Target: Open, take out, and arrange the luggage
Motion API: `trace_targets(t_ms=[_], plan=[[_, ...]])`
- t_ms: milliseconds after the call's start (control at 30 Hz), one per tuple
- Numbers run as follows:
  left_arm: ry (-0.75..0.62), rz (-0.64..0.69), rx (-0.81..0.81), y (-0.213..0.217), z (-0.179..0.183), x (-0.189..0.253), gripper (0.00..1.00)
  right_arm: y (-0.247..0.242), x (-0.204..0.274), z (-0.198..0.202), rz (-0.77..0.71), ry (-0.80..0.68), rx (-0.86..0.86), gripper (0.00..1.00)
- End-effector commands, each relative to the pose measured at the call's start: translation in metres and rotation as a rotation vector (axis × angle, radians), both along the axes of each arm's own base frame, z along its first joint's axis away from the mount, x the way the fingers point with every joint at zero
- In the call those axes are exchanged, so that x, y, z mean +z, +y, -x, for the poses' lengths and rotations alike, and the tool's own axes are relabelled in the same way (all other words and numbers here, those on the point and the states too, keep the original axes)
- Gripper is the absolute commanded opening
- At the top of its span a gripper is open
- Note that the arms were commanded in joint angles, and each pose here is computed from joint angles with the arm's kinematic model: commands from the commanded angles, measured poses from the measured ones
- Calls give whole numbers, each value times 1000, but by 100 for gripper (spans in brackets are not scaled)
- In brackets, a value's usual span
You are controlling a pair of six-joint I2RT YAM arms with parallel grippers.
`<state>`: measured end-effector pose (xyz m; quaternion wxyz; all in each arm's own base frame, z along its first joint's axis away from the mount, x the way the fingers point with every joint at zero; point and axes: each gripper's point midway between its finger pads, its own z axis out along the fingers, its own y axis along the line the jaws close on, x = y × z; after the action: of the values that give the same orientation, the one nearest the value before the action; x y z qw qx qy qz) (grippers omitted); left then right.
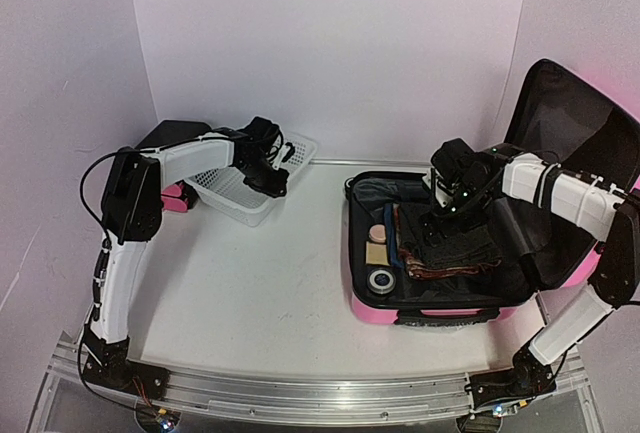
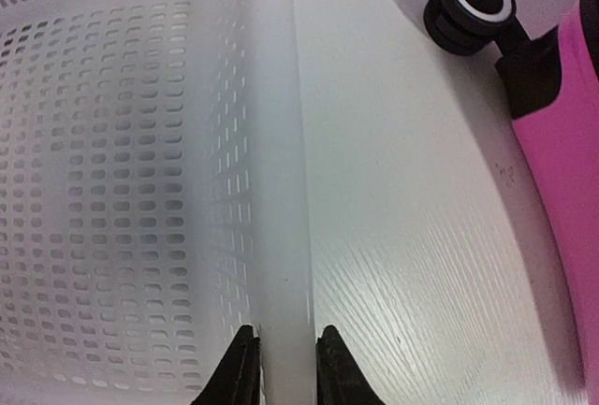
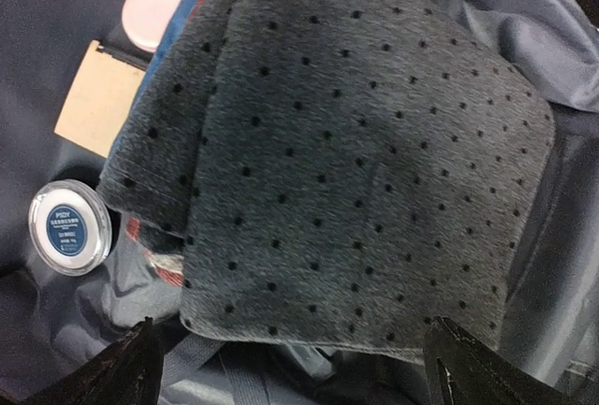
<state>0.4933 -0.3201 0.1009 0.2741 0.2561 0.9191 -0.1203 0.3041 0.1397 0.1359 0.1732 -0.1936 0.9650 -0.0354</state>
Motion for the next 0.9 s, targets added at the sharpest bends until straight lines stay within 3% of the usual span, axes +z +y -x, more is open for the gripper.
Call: trace_targets(t_ms=[0, 167, 300, 467, 767, 800, 867], plan=[[142, 50, -29, -1, 48, 1, 15, 16, 14, -17, -64, -44, 19, 98], [170, 38, -54, -4, 87, 8, 13, 22, 12, -17, -94, -27, 9, 98], [196, -6, -82, 1, 125, 2, 5, 22, 14, -15, -104, -30, 8, 98], [174, -50, -191, 5, 176, 3, 0, 22, 13, -12, -115, -24, 8, 98], [182, 50, -316, 43, 270, 7, 0, 36, 7, 1, -205, 44, 11, 98], [186, 63, -328, 46, 280, 6, 3, 37, 6, 2, -214, 51, 2, 98], [180, 85, -345, 52, 298, 9, 24, 39, 6, 4, -232, 62, -11, 98]])
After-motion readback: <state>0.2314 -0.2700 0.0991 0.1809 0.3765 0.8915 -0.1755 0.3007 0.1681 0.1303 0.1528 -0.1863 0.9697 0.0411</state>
